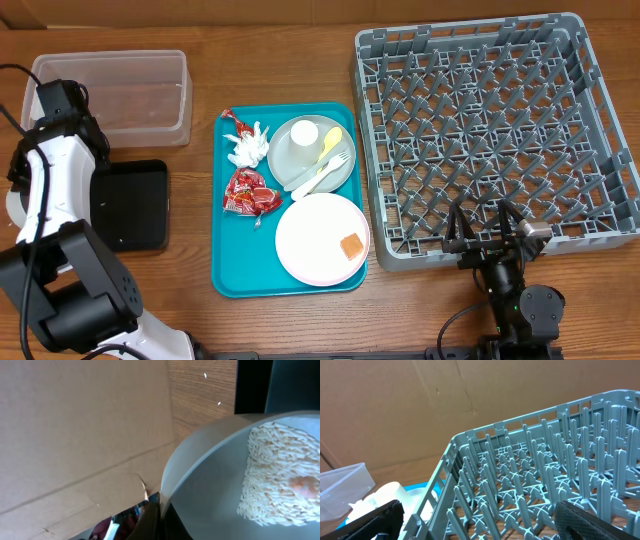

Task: Sort waste into correct bins and load items into the dishwasher rack
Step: 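Tilt the bowl with the left gripper, pouring rice onto the black tray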

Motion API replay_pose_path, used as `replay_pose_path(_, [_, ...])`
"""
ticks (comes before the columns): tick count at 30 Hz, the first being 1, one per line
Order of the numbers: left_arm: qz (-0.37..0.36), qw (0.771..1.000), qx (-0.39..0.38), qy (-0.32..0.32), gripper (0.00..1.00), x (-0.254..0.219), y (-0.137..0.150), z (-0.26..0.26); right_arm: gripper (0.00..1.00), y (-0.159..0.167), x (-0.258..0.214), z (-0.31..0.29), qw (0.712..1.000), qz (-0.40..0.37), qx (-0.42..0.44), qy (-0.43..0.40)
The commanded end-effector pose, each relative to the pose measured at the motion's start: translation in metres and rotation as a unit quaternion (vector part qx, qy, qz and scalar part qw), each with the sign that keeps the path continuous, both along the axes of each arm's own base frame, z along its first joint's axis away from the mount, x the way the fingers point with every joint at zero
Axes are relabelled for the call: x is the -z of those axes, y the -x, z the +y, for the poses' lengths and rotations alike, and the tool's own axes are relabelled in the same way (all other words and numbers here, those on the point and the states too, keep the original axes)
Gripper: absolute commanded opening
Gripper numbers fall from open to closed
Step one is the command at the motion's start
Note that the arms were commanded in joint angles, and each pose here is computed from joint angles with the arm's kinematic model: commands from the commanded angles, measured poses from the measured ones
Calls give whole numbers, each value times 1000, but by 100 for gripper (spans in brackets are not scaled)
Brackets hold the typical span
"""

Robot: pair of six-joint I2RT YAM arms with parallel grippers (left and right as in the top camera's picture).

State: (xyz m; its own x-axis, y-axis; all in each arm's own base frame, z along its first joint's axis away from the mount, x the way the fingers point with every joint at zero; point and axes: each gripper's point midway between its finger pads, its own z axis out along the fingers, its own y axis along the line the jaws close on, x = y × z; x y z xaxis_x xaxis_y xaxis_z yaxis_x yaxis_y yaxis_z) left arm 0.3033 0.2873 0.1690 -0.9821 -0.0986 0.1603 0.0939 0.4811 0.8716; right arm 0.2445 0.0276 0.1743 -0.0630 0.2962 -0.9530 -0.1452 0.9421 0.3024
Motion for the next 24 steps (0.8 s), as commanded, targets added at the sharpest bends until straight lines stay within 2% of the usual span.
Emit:
replay_pose_path(1, [14,1000,1,-18,4,-2,1,0,100,0,2,-1,1000,-1,4,0])
replay_pose_path(21, [61,996,48,-34,4,-2,-15,-17,100,0,2,-1,1000,-1,4,0])
replay_pose_path(24, [62,995,44,-59,4,-11,-18,-14,100,0,2,-1,1000,-1,4,0])
